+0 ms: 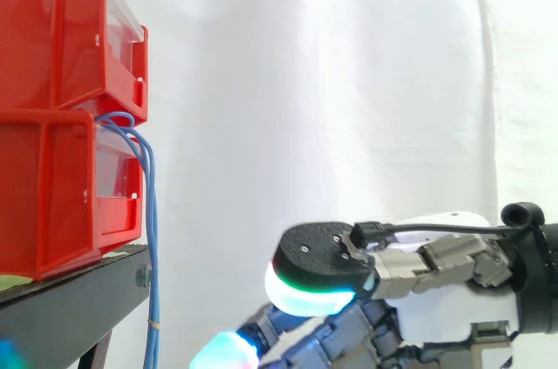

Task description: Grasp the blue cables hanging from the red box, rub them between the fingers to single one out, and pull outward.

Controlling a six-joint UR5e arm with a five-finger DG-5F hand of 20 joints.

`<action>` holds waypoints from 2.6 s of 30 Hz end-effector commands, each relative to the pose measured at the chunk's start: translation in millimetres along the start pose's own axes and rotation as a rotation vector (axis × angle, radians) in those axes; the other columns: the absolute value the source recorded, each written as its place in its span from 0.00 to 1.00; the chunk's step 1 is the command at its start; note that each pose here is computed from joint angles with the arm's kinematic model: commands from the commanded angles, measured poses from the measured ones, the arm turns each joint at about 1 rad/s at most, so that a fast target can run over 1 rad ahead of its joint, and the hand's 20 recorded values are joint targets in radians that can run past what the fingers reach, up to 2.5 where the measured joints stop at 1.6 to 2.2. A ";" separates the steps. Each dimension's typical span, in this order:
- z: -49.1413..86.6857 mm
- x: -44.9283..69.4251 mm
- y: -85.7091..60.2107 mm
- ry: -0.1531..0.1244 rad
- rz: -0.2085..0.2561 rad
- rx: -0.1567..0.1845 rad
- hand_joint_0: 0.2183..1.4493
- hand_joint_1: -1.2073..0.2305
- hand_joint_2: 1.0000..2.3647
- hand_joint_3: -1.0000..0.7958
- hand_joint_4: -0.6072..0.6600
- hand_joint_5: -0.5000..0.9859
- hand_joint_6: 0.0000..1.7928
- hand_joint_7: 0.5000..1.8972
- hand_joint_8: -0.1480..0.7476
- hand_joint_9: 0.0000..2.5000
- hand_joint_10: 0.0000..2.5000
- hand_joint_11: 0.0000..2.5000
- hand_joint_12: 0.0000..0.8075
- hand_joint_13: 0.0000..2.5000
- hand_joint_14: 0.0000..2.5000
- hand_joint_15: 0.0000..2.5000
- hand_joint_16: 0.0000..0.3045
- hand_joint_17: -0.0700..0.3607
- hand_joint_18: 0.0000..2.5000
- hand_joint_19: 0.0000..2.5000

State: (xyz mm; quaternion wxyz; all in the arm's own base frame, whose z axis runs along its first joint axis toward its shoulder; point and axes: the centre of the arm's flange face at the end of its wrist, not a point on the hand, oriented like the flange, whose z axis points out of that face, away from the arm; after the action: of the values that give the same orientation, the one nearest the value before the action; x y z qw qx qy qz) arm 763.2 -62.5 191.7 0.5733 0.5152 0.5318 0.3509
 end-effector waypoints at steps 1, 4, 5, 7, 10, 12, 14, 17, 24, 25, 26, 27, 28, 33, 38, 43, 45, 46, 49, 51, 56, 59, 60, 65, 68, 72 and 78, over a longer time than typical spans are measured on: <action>24.0 14.0 21.5 -0.065 -0.018 -0.250 0.21 0.32 0.00 0.29 0.77 0.24 0.28 0.17 0.48 0.21 0.00 0.04 0.48 0.02 0.00 0.03 0.19 0.46 0.00 0.07; 28.0 23.6 26.5 -0.084 -0.068 -0.307 0.21 0.32 0.00 0.30 0.78 0.24 0.28 0.18 0.49 0.22 0.00 0.05 0.48 0.03 0.00 0.04 0.19 0.46 0.00 0.08; 28.5 27.4 28.3 -0.086 -0.077 -0.321 0.21 0.32 0.00 0.30 0.78 0.25 0.28 0.19 0.49 0.22 0.00 0.05 0.48 0.03 0.00 0.04 0.19 0.46 0.00 0.08; 29.4 33.5 25.6 -0.085 -0.078 -0.329 0.22 0.32 0.00 0.30 0.79 0.25 0.28 0.20 0.49 0.22 0.00 0.06 0.48 0.03 0.00 0.04 0.19 0.46 0.00 0.08; 29.4 43.0 19.6 -0.072 -0.081 -0.326 0.22 0.32 0.00 0.30 0.79 0.25 0.28 0.23 0.49 0.23 0.00 0.07 0.47 0.03 0.00 0.04 0.18 0.45 0.00 0.09; 29.6 50.7 15.1 -0.064 -0.079 -0.327 0.23 0.31 0.00 0.30 0.79 0.25 0.28 0.25 0.49 0.23 0.00 0.07 0.47 0.03 0.00 0.05 0.18 0.45 0.00 0.09; 30.6 54.9 11.5 -0.060 -0.078 -0.333 0.23 0.31 0.00 0.30 0.80 0.26 0.28 0.27 0.49 0.23 0.00 0.08 0.47 0.04 0.00 0.04 0.18 0.45 0.00 0.10; 34.0 67.4 4.9 -0.061 -0.061 -0.371 0.24 0.30 0.00 0.31 0.79 0.26 0.28 0.29 0.50 0.23 0.00 0.08 0.47 0.04 0.00 0.05 0.18 0.45 0.00 0.10; 34.2 72.4 0.7 -0.053 -0.043 -0.371 0.26 0.29 0.00 0.32 0.77 0.27 0.28 0.34 0.50 0.25 0.00 0.08 0.47 0.08 0.00 0.05 0.18 0.44 0.00 0.10; 33.7 73.9 -1.0 -0.047 -0.036 -0.365 0.26 0.29 0.00 0.32 0.77 0.27 0.28 0.34 0.50 0.25 0.00 0.09 0.47 0.08 0.00 0.05 0.18 0.44 0.00 0.11; 33.4 73.6 -0.4 -0.045 -0.032 -0.362 0.27 0.29 0.00 0.32 0.77 0.27 0.28 0.35 0.50 0.25 0.00 0.09 0.47 0.08 0.00 0.06 0.17 0.44 0.00 0.11; 32.6 74.8 -1.3 -0.040 -0.028 -0.355 0.27 0.29 0.00 0.32 0.77 0.28 0.28 0.35 0.50 0.25 0.00 0.08 0.47 0.08 0.00 0.06 0.17 0.44 0.00 0.11; 32.3 74.8 -2.1 -0.038 -0.026 -0.350 0.27 0.29 0.00 0.32 0.77 0.28 0.28 0.36 0.50 0.25 0.00 0.09 0.47 0.08 0.00 0.06 0.17 0.44 0.00 0.11; 31.2 75.3 -6.1 -0.029 -0.025 -0.333 0.27 0.30 0.00 0.33 0.77 0.28 0.28 0.38 0.51 0.26 0.00 0.10 0.47 0.08 0.00 0.06 0.17 0.43 0.00 0.13; 27.2 78.8 -11.6 -0.006 -0.032 -0.317 0.29 0.30 0.01 0.34 0.73 0.29 0.28 0.43 0.51 0.27 0.00 0.11 0.47 0.09 0.00 0.07 0.17 0.43 0.00 0.14; 26.6 81.1 -11.3 -0.004 -0.031 -0.320 0.30 0.30 0.01 0.40 0.63 0.28 0.35 0.39 0.52 0.28 0.00 0.12 0.47 0.10 0.00 0.08 0.16 0.42 0.00 0.15; 26.5 82.3 -10.6 -0.003 -0.030 -0.323 0.30 0.29 0.01 0.43 0.60 0.25 0.42 0.29 0.52 0.28 0.00 0.14 0.47 0.11 0.00 0.08 0.17 0.43 0.00 0.15; 26.5 82.3 -10.6 -0.003 -0.030 -0.323 0.30 0.29 0.01 0.44 0.59 0.25 0.42 0.29 0.52 0.28 0.00 0.14 0.47 0.11 0.00 0.08 0.17 0.43 0.00 0.15; 26.1 84.7 -9.7 -0.001 -0.028 -0.327 0.30 0.28 0.01 0.45 0.59 0.24 0.46 0.22 0.53 0.28 0.00 0.15 0.48 0.11 0.00 0.09 0.17 0.43 0.00 0.15; 25.8 85.5 -8.1 0.000 -0.027 -0.330 0.30 0.28 0.01 0.46 0.60 0.23 0.47 0.20 0.53 0.28 0.00 0.15 0.48 0.12 0.00 0.09 0.17 0.43 0.00 0.15; 26.1 87.0 -7.8 -0.001 -0.022 -0.337 0.30 0.28 0.01 0.46 0.58 0.23 0.50 0.18 0.53 0.28 0.00 0.17 0.48 0.13 0.00 0.10 0.16 0.42 0.00 0.16; 25.8 87.9 -6.2 0.003 -0.009 -0.336 0.30 0.28 0.01 0.48 0.56 0.23 0.52 0.18 0.54 0.30 0.00 0.19 0.49 0.14 0.00 0.11 0.16 0.42 0.01 0.18; 25.5 87.9 -7.0 0.005 -0.002 -0.335 0.30 0.29 0.01 0.49 0.56 0.23 0.52 0.19 0.55 0.30 0.00 0.19 0.49 0.15 0.00 0.12 0.16 0.42 0.02 0.18; 24.3 91.3 -6.7 0.015 0.014 -0.328 0.31 0.29 0.01 0.54 0.54 0.24 0.53 0.21 0.58 0.33 0.00 0.21 0.52 0.18 0.00 0.13 0.17 0.44 0.04 0.21; 22.8 93.6 -6.6 0.031 0.050 -0.318 0.32 0.28 0.01 0.58 0.51 0.25 0.53 0.26 0.61 0.35 0.01 0.21 0.55 0.20 0.01 0.14 0.19 0.46 0.08 0.21; 20.1 96.3 -3.9 0.056 0.132 -0.307 0.33 0.28 0.01 0.61 0.47 0.25 0.54 0.29 0.62 0.36 0.00 0.22 0.56 0.22 0.01 0.15 0.19 0.47 0.10 0.21; 10.8 96.0 5.9 0.088 0.223 -0.242 0.32 0.29 0.02 0.61 0.47 0.27 0.54 0.26 0.66 0.41 0.00 0.21 0.60 0.25 0.00 0.15 0.22 0.52 0.13 0.20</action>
State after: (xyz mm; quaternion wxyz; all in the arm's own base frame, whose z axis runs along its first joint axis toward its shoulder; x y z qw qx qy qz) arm 797.7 26.2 165.9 0.5892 0.4598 0.4509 0.4880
